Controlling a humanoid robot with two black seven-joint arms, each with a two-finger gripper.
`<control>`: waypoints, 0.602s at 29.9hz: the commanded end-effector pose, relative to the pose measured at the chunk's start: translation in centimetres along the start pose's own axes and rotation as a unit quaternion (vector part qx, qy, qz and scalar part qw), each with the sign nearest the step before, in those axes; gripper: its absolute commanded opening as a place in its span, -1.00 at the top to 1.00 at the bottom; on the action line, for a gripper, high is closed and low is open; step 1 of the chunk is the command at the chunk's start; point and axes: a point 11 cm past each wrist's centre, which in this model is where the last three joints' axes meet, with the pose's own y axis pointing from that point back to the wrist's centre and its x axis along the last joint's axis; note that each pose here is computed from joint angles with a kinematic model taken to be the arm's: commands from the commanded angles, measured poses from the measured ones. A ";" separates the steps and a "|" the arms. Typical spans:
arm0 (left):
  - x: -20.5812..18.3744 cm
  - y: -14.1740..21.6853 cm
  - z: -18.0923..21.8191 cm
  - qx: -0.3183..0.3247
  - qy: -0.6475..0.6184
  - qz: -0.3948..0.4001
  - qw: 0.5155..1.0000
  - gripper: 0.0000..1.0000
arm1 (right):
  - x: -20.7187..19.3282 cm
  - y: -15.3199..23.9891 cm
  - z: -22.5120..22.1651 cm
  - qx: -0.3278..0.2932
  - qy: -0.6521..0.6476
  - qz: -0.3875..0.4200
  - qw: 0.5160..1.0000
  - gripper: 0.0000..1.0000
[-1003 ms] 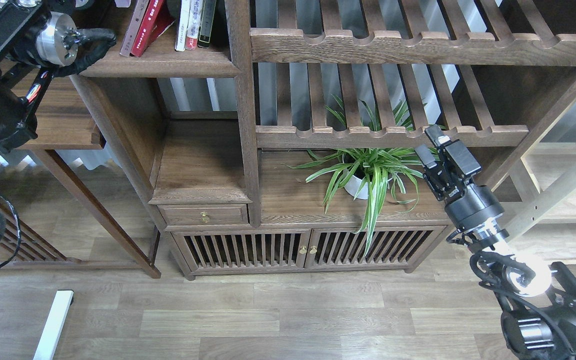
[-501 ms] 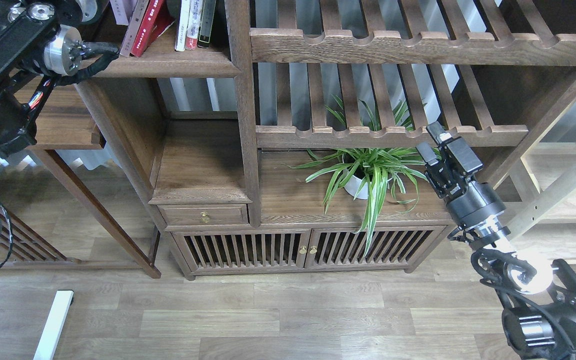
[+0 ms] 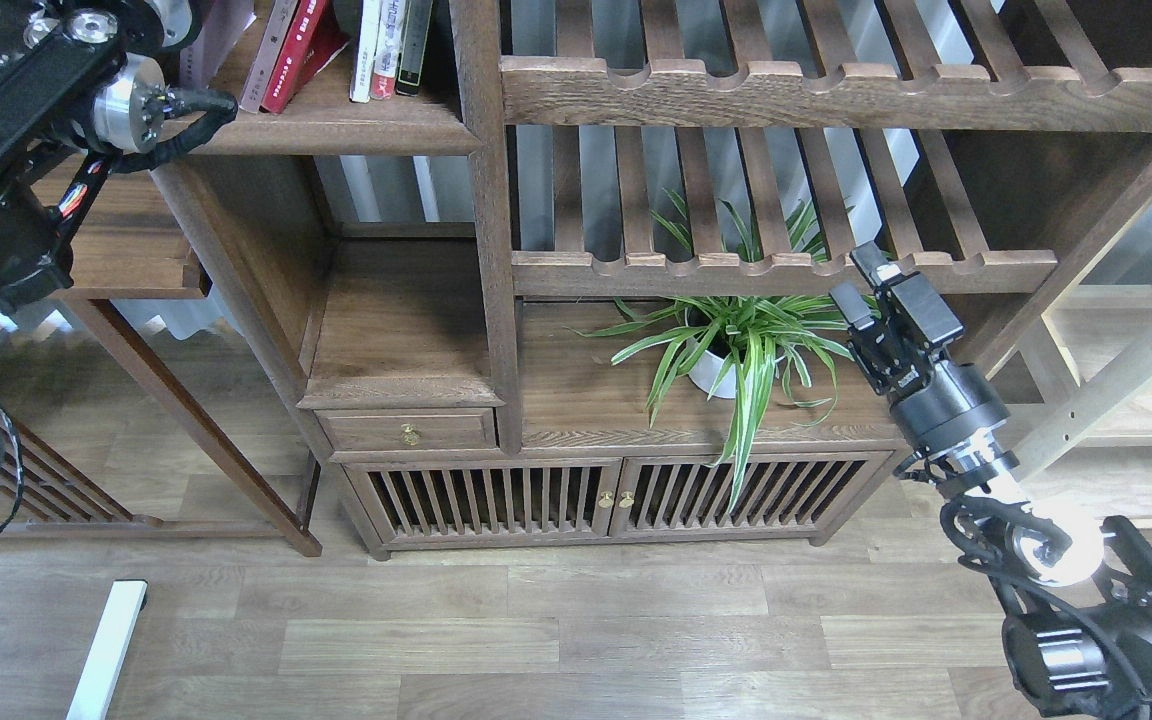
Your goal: Organize books on shelf
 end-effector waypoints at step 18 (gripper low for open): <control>-1.8 0.6 6.0 -0.114 0.043 -0.025 0.992 -0.84 | -1.5 -2.7 1.6 -0.030 0.001 -0.028 0.999 -0.62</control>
